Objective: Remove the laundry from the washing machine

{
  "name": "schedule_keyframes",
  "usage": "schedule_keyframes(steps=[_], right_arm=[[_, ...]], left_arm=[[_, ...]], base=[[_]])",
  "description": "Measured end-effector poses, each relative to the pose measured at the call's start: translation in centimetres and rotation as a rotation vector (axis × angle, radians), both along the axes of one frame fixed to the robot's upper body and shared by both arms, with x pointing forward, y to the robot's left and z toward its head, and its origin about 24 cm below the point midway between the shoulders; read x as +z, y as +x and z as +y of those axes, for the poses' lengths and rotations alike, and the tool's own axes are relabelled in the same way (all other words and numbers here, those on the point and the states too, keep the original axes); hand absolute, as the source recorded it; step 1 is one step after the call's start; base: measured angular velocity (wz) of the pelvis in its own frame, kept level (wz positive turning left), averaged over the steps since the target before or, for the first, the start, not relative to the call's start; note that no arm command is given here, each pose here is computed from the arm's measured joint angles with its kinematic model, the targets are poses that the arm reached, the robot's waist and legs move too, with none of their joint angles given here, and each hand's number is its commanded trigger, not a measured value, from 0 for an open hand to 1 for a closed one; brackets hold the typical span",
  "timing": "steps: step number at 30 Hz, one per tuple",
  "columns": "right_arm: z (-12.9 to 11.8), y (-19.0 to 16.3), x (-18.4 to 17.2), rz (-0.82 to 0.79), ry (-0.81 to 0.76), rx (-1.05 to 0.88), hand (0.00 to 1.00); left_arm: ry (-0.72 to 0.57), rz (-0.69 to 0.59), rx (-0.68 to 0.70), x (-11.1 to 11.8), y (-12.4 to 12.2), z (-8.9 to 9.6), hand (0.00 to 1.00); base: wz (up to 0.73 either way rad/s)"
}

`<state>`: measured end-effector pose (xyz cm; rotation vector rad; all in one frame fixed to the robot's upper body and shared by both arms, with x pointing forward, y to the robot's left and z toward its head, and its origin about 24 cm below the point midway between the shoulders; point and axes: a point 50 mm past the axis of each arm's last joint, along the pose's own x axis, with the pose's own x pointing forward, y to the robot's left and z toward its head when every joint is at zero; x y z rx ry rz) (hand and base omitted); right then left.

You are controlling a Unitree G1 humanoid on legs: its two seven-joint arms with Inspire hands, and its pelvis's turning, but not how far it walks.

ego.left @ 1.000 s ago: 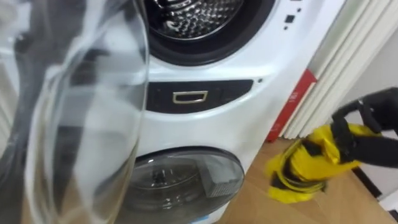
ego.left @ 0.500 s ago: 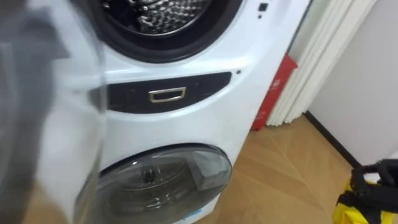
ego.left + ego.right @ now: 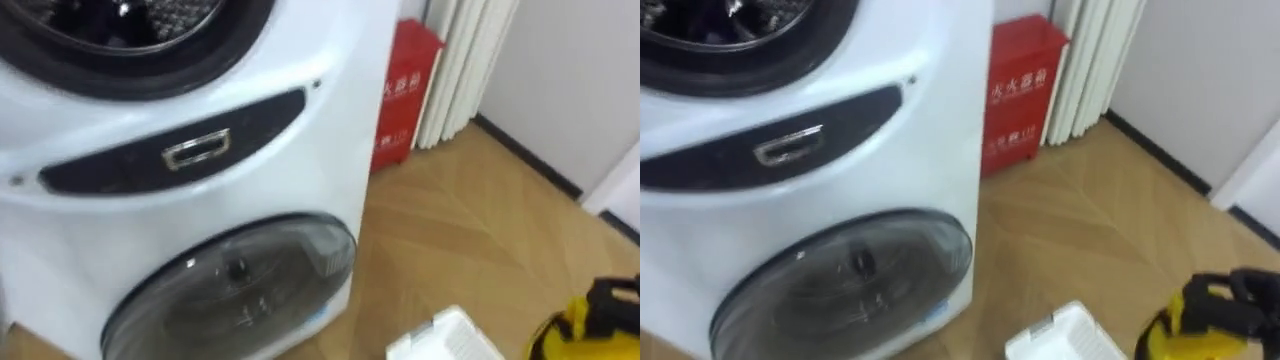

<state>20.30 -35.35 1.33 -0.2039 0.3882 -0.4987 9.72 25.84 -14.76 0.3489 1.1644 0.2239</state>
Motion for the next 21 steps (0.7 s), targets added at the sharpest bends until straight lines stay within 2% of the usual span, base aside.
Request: schedule_keyframes(steps=[4, 12, 18, 21], right_arm=[[0.1, 0.2, -0.8, 0.016, -0.008, -0.019, 1.0], [0.8, 2.3, -0.8, -0.006, -0.051, -0.069, 1.0], [0.8, 3.1, -0.1, -0.054, -0.08, -0.114, 1.0], [1.0, 3.2, -0.2, -0.055, -0.09, -0.109, 1.0]], left_arm=[[-0.021, -0.006, -0.018, -0.1, 0.5, -0.7, 0.0], [-0.071, -0.084, -0.002, 0.4, 3.9, -2.0, 0.0], [-0.127, -0.125, 0.086, 0.5, 4.6, -2.7, 0.0], [-0.134, -0.117, 0.076, 0.4, 4.5, -3.0, 0.0]], base=[[-0.09], [-0.1], [0.0], [-0.04]])
